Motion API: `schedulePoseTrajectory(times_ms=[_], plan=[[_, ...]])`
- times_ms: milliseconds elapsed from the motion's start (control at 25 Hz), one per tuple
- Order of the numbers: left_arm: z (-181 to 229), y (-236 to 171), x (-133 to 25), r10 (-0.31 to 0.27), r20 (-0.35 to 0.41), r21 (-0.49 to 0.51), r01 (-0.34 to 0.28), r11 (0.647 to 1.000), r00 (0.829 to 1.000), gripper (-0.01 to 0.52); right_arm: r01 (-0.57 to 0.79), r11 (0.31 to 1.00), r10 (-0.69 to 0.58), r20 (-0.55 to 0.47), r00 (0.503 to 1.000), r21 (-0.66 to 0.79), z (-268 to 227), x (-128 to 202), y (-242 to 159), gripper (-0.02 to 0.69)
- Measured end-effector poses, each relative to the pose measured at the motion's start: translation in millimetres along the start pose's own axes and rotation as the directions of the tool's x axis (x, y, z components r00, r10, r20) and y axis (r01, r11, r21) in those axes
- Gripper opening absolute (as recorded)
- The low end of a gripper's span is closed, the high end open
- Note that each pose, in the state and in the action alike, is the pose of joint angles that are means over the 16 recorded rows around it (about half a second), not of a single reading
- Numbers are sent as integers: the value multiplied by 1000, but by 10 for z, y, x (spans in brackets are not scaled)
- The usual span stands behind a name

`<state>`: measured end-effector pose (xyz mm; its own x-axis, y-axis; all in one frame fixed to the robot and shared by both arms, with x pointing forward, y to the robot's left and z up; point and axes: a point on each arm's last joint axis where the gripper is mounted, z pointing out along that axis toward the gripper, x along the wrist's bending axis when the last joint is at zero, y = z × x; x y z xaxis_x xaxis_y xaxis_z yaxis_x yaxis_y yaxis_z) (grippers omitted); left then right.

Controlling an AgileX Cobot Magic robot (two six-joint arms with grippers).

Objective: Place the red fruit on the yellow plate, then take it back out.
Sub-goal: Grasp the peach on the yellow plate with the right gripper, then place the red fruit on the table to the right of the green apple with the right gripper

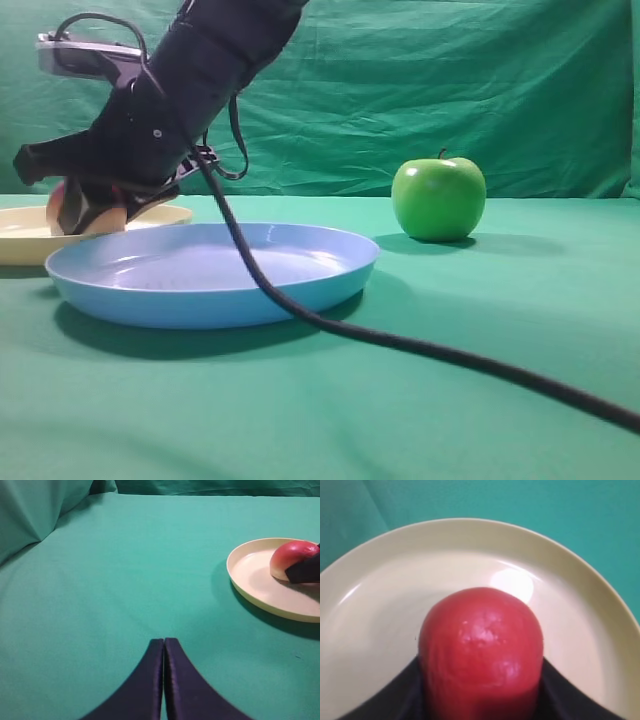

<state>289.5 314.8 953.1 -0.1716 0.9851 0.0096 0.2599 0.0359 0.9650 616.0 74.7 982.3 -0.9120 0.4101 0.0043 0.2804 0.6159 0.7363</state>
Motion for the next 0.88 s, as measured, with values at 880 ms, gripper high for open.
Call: schedulePoseTrajectory(times_ms=[880], plan=[[0, 0, 0, 0, 0, 0, 0, 1000, 1000, 0, -200, 971, 150, 313, 938, 133, -2666, 103, -159, 185]])
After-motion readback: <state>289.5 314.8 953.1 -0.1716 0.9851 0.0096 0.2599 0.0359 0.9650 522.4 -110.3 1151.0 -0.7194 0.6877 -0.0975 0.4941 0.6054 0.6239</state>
